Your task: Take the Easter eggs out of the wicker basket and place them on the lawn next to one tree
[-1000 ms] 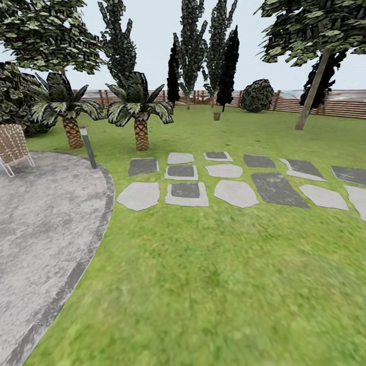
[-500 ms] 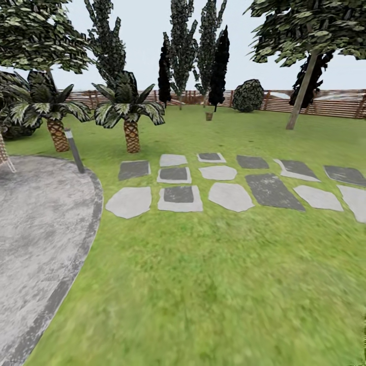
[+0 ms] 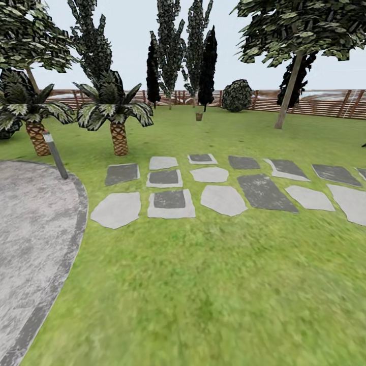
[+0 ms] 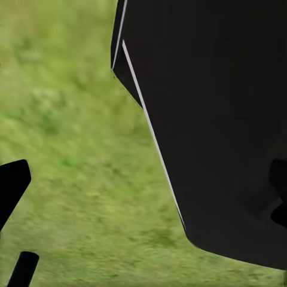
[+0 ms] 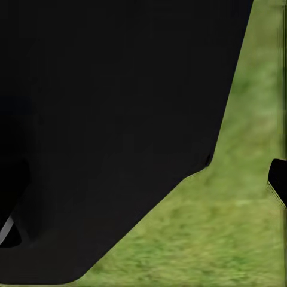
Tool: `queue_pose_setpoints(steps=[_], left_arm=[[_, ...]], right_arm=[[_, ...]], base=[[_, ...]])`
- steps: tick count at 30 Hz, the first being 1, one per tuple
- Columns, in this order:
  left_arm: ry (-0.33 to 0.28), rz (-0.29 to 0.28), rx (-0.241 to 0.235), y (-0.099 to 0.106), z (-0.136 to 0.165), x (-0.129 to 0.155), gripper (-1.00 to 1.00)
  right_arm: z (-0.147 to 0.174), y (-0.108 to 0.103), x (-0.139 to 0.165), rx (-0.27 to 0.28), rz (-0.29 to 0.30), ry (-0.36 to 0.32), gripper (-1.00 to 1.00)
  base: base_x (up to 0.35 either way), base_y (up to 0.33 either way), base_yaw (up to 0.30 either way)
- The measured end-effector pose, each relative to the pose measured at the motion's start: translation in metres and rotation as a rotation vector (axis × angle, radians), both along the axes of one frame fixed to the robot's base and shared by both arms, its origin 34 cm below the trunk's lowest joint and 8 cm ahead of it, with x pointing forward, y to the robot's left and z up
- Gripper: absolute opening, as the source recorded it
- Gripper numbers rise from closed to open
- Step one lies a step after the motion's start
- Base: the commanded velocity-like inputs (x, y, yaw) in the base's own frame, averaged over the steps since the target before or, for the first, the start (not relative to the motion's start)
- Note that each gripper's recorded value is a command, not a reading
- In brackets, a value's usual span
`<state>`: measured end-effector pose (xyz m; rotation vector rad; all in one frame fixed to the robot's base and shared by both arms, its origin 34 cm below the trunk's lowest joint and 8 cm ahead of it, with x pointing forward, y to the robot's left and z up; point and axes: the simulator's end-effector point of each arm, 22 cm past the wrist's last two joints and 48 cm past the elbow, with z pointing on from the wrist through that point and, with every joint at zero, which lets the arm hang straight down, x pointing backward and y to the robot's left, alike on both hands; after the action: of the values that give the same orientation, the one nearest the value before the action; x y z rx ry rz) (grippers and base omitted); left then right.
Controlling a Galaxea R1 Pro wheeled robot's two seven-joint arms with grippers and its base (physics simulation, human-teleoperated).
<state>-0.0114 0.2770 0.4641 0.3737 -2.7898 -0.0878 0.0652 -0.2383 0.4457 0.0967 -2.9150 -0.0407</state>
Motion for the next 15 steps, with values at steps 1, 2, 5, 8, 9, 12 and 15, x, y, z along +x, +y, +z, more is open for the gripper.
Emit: queue_pose_setpoints(steps=[1, 2, 5, 8, 9, 12, 15], left_arm=[[0.000, 0.000, 0.000, 0.0001, 0.0000, 0.0000, 1.00], [0.000, 0.000, 0.000, 0.0000, 0.0000, 0.0000, 1.00], [0.000, 0.000, 0.000, 0.0003, 0.0000, 0.0000, 1.00], [0.000, 0.000, 0.001, 0.0003, 0.0000, 0.0000, 1.00], [0.000, 0.000, 0.001, 0.0003, 0.0000, 0.0000, 1.00], [0.000, 0.000, 0.001, 0.0004, 0.0000, 0.0000, 1.00], [0.000, 0.000, 0.001, 0.0004, 0.0000, 0.0000, 1.00]], right_arm=[[0.0000, -0.0001, 0.0000, 0.000, 0.000, 0.000, 1.00], [0.0000, -0.0001, 0.0000, 0.000, 0.000, 0.000, 1.00], [0.0000, 0.0000, 0.0000, 0.000, 0.000, 0.000, 1.00], [0.0000, 0.0000, 0.0000, 0.000, 0.000, 0.000, 1.00], [0.0000, 0.0000, 0.0000, 0.000, 0.000, 0.000, 1.00], [0.0000, 0.0000, 0.0000, 0.000, 0.000, 0.000, 1.00], [0.0000, 0.0001, 0.0000, 0.000, 0.000, 0.000, 1.00]], base=[[0.331, 0.000, -0.001], [0.331, 0.000, 0.000], [0.331, 0.000, 0.000], [0.331, 0.000, 0.000], [0.331, 0.000, 0.000], [0.331, 0.000, 0.000], [0.331, 0.000, 0.000]])
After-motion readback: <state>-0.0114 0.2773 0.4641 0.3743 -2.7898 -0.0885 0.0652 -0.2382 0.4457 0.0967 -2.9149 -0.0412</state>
